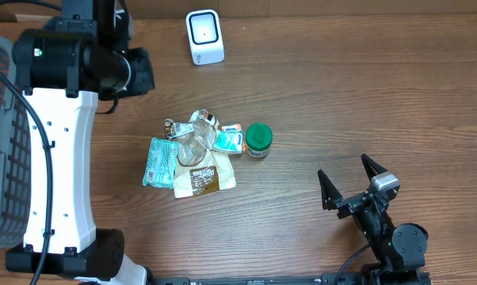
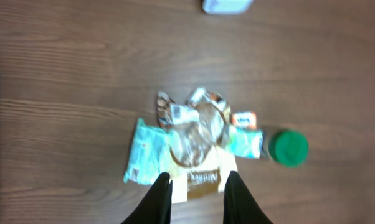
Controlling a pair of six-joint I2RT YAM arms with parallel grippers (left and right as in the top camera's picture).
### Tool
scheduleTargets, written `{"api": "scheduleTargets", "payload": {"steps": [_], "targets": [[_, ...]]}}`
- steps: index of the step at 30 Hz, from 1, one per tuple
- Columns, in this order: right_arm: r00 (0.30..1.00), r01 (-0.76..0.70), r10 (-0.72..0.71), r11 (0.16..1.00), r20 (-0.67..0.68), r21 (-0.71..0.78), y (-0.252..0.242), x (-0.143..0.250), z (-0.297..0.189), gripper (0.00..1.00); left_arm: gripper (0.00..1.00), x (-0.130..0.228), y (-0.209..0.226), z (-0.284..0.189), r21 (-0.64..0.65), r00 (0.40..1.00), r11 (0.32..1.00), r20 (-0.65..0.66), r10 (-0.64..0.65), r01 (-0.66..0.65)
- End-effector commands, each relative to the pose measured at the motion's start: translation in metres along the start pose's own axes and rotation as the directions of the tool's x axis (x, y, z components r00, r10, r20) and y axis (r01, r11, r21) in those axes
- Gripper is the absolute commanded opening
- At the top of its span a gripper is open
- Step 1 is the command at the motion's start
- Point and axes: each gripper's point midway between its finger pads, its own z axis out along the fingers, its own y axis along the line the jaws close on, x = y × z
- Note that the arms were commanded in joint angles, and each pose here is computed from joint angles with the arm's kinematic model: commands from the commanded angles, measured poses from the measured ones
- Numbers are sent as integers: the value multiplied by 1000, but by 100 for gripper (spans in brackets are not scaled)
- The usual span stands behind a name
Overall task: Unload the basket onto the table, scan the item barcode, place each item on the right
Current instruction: 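Raise the left gripper above the items and bring the right arm forward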
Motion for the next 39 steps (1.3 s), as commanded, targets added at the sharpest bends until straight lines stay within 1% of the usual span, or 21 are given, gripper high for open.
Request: {"api": "scheduleTargets", "payload": {"steps": [1, 8, 10, 12, 15, 18, 19, 20, 23, 25, 27, 29, 30, 35, 37, 39], "targets": [[1000, -2, 2, 1000, 5, -2, 0, 2, 0, 100, 15, 16, -17, -3, 64, 995, 994, -42, 94, -91], [1000, -3, 3, 1000, 5, -3, 1, 2, 0, 100, 16, 29, -40, 1, 102, 987, 985, -76, 144, -136], [1000, -1, 1, 1000, 10, -3, 1, 0, 0, 100, 19, 31, -49, 4, 122, 984, 981, -76, 160, -150], [1000, -3, 3, 1000, 4, -19, 3, 2, 0, 100, 25, 34, -59, 10, 139, 982, 977, -79, 174, -162], [1000, -3, 3, 1000, 3, -21, 4, 2, 0, 100, 30, 39, -67, 24, 143, 983, 980, -102, 156, -140], [999, -37, 37, 999, -2, -32, 6, 3, 0, 100, 30, 45, -71, 44, 149, 981, 981, -130, 143, -123], [998, -57, 56, 998, -8, -31, 5, 4, 0, 100, 27, 47, -70, 49, 145, 980, 982, -138, 144, -123], [996, -92, 92, 995, -18, -30, 5, 6, 1, 100, 25, 47, -64, 55, 111, 980, 986, -142, 141, -126], [981, -193, 190, 980, -49, -53, 10, 9, 2, 100, 25, 41, -49, 56, 39, 984, 991, -119, 130, -126], [976, -207, 200, 973, -84, -99, 19, 9, 1, 100, 26, 31, -43, 52, 31, 990, 993, -79, 114, -111], [971, -221, 209, 970, -120, -100, 22, 6, 1, 100, 30, 20, -35, 44, 32, 996, 996, -28, 86, -85], [959, -240, 223, 967, -172, -82, 22, -5, 2, 100, 48, 9, -20, 33, 44, 997, 996, 16, 71, -72], [954, -247, 229, 966, -192, -75, 23, -11, 3, 100, 51, 7, -13, 29, 43, 998, 997, 26, 64, -65], [918, -278, 254, 960, -305, -36, 22, -37, 15, 100, 59, 0, 20, 22, 22, 999, 1000, 40, 0, -1], [899, -266, 231, 963, -372, -46, 24, -46, 23, 100, 59, -1, 26, 21, 36, 999, 999, 40, -2, 0], [863, -271, 226, 962, -451, -37, 25, -53, 31, 100, 61, -3, 32, 20, 45, 999, 999, 42, -6, 4]]}}
